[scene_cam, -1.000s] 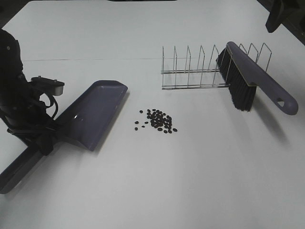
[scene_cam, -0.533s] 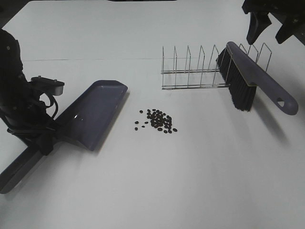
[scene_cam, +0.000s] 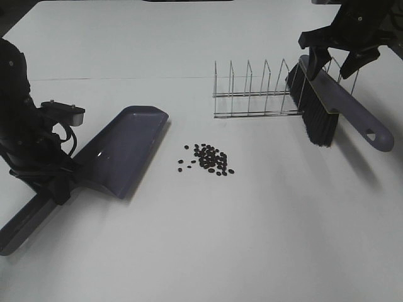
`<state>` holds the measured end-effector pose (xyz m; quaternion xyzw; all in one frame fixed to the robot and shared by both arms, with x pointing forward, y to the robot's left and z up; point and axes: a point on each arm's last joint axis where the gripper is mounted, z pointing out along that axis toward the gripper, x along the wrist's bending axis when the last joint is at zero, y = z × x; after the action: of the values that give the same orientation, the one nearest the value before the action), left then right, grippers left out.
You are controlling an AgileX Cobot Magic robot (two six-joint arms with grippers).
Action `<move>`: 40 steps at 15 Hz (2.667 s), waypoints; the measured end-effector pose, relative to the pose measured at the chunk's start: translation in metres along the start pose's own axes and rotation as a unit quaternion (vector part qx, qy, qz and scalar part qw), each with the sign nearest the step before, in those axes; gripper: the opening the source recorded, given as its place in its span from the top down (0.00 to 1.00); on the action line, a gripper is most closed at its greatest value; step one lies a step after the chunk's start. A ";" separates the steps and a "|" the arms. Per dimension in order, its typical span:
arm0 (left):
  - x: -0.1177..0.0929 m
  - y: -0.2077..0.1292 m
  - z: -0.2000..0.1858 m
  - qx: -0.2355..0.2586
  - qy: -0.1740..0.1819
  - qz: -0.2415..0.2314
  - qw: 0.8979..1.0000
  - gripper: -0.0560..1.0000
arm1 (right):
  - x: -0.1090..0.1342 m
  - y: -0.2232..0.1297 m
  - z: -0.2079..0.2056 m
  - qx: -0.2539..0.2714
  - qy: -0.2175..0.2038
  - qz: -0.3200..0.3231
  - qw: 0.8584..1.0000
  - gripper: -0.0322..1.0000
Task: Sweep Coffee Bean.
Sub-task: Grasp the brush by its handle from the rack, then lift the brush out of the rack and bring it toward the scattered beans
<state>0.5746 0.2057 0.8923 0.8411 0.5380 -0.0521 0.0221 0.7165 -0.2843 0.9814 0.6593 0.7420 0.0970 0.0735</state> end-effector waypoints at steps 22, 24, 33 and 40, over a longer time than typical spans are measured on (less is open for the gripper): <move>0.001 0.002 0.000 -0.013 0.004 0.000 1.000 0.65 | -0.007 0.000 0.058 0.023 -0.019 -0.009 1.000 0.55; 0.001 0.002 0.000 -0.013 0.004 0.000 1.000 0.65 | -0.007 -0.001 0.058 0.029 -0.018 -0.009 0.999 0.65; 0.001 0.002 0.000 -0.013 0.005 0.001 1.000 0.65 | -0.006 0.000 0.031 0.020 -0.019 0.005 1.000 0.65; 0.004 0.001 0.000 -0.008 0.023 0.017 1.000 0.65 | -0.006 -0.005 -0.050 -0.011 -0.045 0.006 0.999 0.65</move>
<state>0.5777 0.2088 0.8919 0.8511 0.5239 -0.0284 0.0170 0.7002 -0.2931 1.0286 0.6663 0.7332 0.0755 0.1134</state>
